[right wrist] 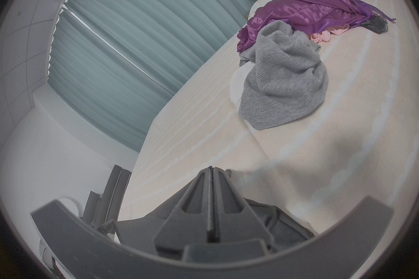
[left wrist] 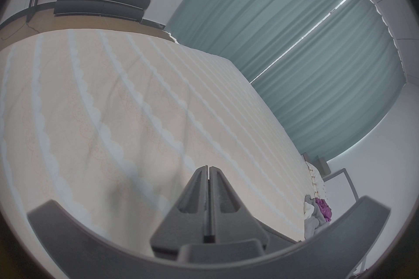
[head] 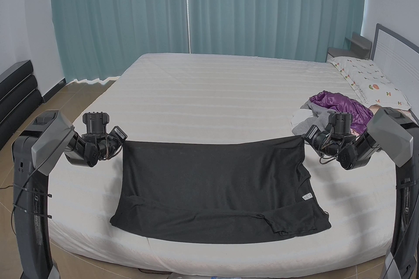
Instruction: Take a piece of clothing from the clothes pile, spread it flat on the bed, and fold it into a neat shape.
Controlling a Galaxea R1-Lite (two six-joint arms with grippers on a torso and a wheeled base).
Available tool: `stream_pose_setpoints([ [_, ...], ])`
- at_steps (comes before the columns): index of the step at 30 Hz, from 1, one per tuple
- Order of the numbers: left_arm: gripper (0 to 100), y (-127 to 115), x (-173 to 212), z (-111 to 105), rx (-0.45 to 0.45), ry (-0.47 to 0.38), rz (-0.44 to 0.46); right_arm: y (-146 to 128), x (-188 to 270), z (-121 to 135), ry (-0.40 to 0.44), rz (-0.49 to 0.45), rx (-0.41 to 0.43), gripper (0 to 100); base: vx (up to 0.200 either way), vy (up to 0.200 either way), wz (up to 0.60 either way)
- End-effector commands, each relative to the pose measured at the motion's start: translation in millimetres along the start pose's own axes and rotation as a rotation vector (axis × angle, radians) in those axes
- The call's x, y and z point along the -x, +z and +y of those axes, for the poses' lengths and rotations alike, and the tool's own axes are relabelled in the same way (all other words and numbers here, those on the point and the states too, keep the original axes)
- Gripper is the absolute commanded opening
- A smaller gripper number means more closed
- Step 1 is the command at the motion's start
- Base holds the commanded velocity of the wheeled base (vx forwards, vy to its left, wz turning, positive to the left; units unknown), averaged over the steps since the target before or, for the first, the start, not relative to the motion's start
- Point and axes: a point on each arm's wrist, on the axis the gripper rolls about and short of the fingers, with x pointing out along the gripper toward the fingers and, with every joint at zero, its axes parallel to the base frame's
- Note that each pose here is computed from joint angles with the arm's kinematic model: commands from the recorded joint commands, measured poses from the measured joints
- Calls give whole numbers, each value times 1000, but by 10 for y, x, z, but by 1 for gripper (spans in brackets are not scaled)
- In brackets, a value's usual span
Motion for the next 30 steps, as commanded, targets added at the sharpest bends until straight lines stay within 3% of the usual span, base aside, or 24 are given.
stream_pose_setpoints([
  [1, 0, 41, 66, -52, -1, -12, -8, 82, 126, 41, 11, -15, -3, 0, 0, 0, 0],
  [12, 0, -32, 87, -9, -7, -7, 7, -1, 254, -5, -13, 19, -7, 0, 0, 0, 0],
  [30, 0, -118, 497, 9, -11, 1, 28, -78, 611, -134, -43, 103, -41, 0, 0, 0, 0],
])
